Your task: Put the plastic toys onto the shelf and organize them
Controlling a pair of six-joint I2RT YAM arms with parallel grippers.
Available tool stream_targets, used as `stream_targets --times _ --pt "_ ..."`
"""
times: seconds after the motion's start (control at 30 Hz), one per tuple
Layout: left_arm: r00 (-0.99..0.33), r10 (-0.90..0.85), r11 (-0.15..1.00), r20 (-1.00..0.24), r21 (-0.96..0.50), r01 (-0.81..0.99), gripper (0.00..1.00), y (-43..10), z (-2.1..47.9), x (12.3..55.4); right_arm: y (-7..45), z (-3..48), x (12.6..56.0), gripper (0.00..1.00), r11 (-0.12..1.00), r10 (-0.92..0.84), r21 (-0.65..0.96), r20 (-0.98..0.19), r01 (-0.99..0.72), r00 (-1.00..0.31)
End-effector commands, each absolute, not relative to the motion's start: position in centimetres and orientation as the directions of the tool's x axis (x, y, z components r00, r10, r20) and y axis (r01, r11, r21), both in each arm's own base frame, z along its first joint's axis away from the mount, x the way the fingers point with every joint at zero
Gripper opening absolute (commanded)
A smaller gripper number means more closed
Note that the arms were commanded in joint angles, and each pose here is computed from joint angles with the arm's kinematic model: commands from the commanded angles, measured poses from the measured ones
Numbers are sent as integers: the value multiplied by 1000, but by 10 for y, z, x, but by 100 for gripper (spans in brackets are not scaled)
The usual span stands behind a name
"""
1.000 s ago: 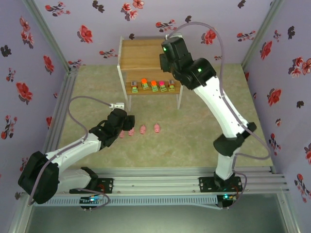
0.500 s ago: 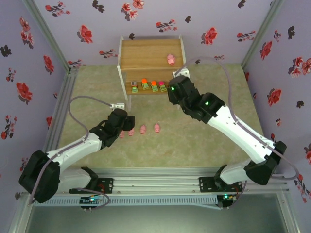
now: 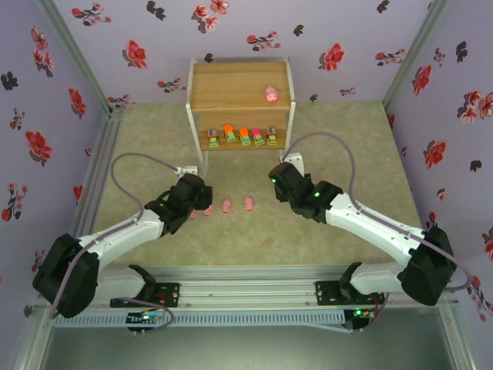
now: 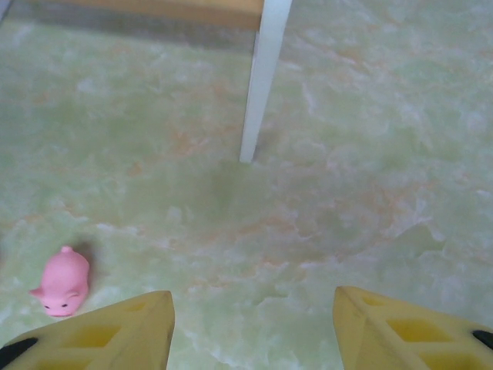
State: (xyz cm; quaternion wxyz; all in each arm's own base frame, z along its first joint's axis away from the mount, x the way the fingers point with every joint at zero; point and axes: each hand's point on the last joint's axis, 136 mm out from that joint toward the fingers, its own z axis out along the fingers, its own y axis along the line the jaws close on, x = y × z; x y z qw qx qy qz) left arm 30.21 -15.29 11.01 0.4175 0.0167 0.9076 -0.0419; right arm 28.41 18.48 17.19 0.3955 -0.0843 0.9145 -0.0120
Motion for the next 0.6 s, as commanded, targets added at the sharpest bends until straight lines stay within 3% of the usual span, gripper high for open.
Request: stream_targets --times 0.0,0.33,0.57 --pt "-660 -34 999 -750 -49 5 73 -136 106 294 187 172 287 43 992 -113 -44 -757 -121 -643" --pt "-669 -39 999 -742 -52 -1 74 -118 99 266 175 129 287 49 989 -143 -97 -772 -108 -619" --pt "-682 -60 998 -729 -67 -17 74 -113 91 250 171 126 287 52 991 -133 -90 -800 -101 -585"
